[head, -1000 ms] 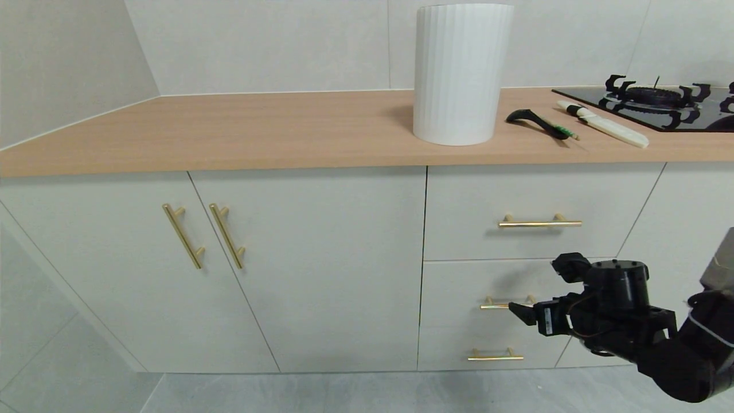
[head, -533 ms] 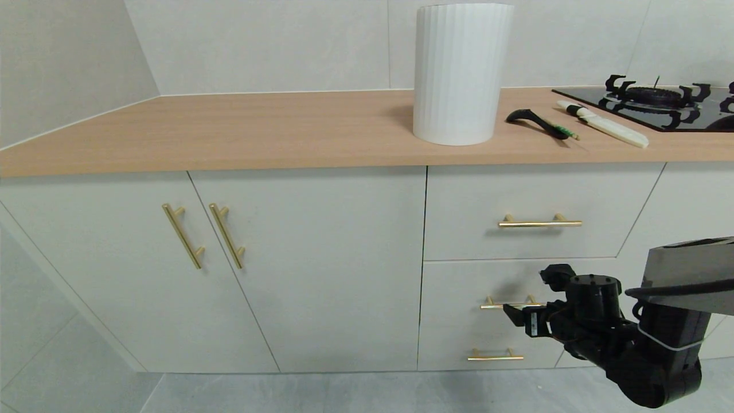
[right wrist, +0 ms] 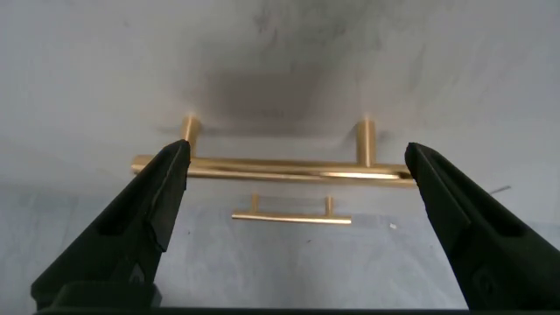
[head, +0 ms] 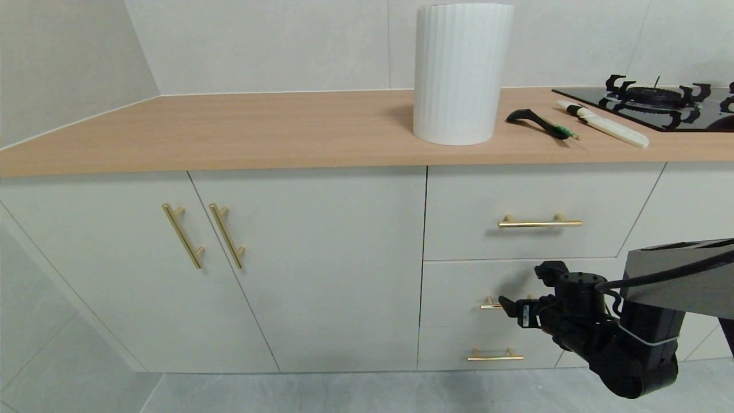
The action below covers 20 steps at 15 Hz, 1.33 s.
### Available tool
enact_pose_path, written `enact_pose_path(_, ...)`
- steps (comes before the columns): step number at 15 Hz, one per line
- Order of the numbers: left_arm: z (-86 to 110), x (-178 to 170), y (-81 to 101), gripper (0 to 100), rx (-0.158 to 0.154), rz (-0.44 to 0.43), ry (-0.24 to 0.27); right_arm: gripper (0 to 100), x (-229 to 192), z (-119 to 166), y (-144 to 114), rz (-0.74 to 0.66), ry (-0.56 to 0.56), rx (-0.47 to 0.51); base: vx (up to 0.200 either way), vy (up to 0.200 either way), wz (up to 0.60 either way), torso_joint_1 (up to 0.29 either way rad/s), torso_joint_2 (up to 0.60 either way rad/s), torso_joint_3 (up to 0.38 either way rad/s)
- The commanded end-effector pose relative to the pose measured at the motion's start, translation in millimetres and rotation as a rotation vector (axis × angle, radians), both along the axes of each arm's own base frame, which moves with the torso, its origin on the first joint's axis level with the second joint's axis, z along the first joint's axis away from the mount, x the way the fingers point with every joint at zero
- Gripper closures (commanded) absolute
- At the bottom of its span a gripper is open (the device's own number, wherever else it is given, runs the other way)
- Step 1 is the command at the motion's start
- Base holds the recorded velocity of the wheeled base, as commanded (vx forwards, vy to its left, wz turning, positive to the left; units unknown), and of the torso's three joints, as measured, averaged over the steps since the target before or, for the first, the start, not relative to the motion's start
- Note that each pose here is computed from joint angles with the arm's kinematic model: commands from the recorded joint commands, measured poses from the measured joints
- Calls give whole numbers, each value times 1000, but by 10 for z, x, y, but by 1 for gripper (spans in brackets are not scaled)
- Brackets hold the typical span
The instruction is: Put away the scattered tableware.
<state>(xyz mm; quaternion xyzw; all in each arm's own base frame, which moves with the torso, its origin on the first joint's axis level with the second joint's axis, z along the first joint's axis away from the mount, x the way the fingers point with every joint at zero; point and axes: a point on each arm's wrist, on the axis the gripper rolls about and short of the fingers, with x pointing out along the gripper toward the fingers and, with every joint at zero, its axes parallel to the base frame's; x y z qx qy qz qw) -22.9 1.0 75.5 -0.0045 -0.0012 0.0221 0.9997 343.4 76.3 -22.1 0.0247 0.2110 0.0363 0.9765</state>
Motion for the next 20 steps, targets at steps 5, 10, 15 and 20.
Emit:
enact_pose_path(5, 1, 1, 0, 0, 0, 0, 1, 0, 89, -199, -4, -17, 24, -19, 0, 0, 0, 0, 0, 0)
enact_pose_path(10, 1, 1, 0, 0, 0, 0, 1, 0, 59, -241, -11, -5, 46, -47, 0, 0, 0, 0, 0, 0)
enact_pose_path(15, 1, 1, 0, 0, 0, 0, 1, 0, 14, -280, -21, 10, 66, -84, 0, 0, 0, 0, 0, 0)
enact_pose_path(20, 1, 1, 0, 0, 0, 0, 1, 0, -70, -237, -40, 11, 80, -91, 0, 0, 0, 0, 0, 0)
